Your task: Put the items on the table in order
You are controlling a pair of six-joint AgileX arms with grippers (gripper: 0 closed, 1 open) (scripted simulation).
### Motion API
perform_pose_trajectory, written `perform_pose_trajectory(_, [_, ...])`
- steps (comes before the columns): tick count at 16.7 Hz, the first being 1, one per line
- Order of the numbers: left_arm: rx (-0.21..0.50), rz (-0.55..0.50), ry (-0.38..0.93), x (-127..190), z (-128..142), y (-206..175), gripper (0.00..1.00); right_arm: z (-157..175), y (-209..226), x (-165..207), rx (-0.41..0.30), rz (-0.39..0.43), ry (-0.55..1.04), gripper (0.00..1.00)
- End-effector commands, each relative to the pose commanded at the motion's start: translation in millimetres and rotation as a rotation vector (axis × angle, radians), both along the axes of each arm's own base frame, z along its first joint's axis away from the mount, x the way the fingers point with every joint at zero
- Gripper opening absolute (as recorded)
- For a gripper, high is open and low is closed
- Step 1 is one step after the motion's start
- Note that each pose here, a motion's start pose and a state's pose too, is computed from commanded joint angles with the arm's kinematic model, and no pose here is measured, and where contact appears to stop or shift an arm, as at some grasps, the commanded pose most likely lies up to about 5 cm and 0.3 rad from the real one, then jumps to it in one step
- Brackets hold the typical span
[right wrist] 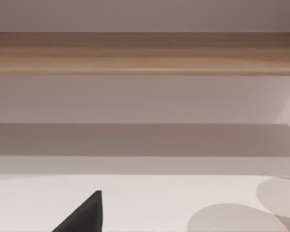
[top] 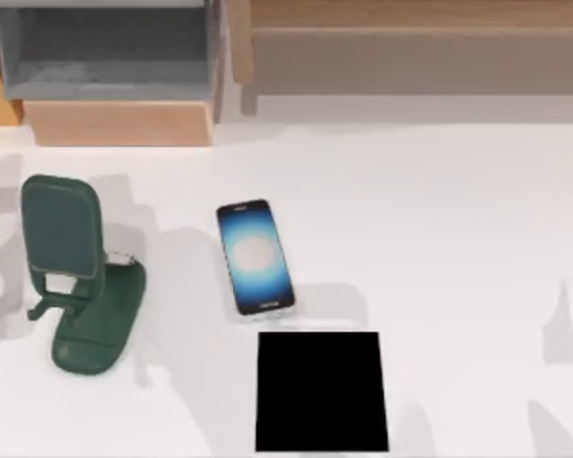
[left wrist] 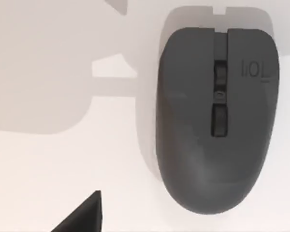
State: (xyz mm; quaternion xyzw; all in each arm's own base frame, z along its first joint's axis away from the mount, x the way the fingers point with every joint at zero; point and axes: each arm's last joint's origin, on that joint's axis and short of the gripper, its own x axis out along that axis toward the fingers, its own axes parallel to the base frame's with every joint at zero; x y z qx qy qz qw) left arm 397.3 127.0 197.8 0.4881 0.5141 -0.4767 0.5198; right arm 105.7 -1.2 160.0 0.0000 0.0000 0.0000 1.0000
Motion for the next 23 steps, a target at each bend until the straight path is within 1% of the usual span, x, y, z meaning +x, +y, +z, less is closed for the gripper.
perform_pose_trajectory(3, [-0.011, 0.004, 0.013, 2.3, -5.3, 8.9, 1.00, 0.0, 0.0, 0.0, 0.000, 0.000, 0.000, 1.00])
perform_pose_trajectory(9, [-0.009, 0.001, 0.012, 2.6, -6.1, 7.1, 1.00, 0.0, 0.0, 0.0, 0.000, 0.000, 0.000, 1.00])
perform_pose_trajectory(11, [-0.012, 0.004, 0.017, 3.2, -18.5, 7.8, 1.00, 0.0, 0.0, 0.0, 0.000, 0.000, 0.000, 1.00])
perform_pose_trajectory(16, [-0.008, 0.005, 0.004, 5.3, -76.7, 9.1, 1.00, 0.0, 0.0, 0.0, 0.000, 0.000, 0.000, 1.00])
perform_pose_trajectory(18, [-0.010, 0.004, 0.011, 3.2, -92.4, 8.7, 1.00, 0.0, 0.0, 0.0, 0.000, 0.000, 0.000, 1.00])
perform_pose_trajectory(22, [-0.011, 0.004, 0.013, 2.7, -95.3, 8.6, 1.00, 0.0, 0.0, 0.0, 0.000, 0.000, 0.000, 1.00])
perform_pose_trajectory(23, [-0.011, 0.004, 0.013, 2.7, -95.3, 8.6, 0.92, 0.0, 0.0, 0.0, 0.000, 0.000, 0.000, 1.00])
